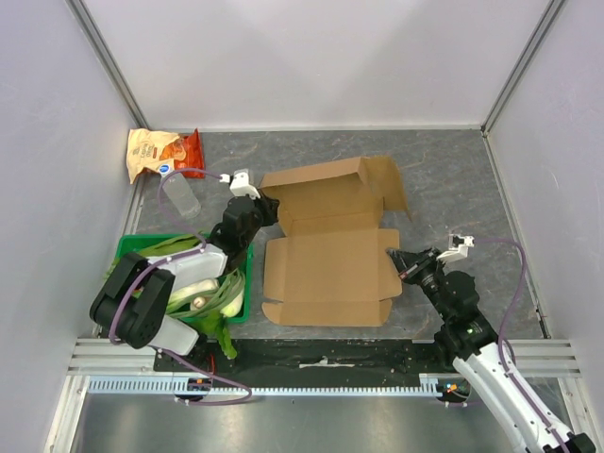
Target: Fold the paper box
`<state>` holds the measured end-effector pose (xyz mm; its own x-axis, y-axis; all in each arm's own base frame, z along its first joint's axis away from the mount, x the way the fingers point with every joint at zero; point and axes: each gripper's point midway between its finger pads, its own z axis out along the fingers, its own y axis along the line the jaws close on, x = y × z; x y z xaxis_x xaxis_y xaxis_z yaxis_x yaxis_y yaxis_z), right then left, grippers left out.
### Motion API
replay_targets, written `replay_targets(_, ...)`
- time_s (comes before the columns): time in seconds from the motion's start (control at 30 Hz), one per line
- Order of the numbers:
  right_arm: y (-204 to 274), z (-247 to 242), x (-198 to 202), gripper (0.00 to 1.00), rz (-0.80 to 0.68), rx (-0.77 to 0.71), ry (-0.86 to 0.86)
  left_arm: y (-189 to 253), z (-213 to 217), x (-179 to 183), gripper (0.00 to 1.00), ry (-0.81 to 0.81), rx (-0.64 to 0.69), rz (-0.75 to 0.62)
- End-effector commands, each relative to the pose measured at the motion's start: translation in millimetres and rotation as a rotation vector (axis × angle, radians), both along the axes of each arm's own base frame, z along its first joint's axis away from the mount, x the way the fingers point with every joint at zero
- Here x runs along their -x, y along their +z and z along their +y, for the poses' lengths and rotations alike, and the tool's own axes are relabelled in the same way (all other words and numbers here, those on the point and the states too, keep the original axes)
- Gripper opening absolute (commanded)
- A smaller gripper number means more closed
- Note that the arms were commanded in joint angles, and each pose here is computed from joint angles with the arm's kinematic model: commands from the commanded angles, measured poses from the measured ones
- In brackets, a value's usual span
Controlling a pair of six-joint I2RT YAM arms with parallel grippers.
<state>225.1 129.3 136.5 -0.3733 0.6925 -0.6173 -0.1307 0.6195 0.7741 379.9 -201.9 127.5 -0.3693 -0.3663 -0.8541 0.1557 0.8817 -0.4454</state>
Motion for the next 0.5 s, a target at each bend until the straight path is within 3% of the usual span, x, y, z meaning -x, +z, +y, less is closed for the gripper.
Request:
replay_targets(0.0, 50.7, 29.0, 10.5, 0.0, -0.173, -0.21, 0.161, 49.2, -19.5, 3.8, 0.02, -0.075, 0.18, -0.09)
replay_targets(0.03, 36.8, 33.1, 12.7, 0.0, -0.153, -0.241, 0.183, 50.5, -19.5, 4.0, 0.02, -0.076, 0.192, -0.09)
replay_targets(0.1, 60.3, 37.8, 20.6, 0.0, -0.228, -0.351, 0.238, 54.1, -19.8, 5.3, 0.02, -0.086, 0.204, -0.095)
replay_targets(0.27, 62.3, 41.5, 24.0, 0.0, -0.209, -0.432, 0.274, 62.9, -15.1, 7.5, 0.02, -0.085, 0.228, -0.109)
replay_targets(0.47, 44.0, 36.9, 12.9, 0.02, -0.048, -0.47, 0.21, 76.0, -11.7, 9.6, 0.02, -0.085, 0.248, -0.136)
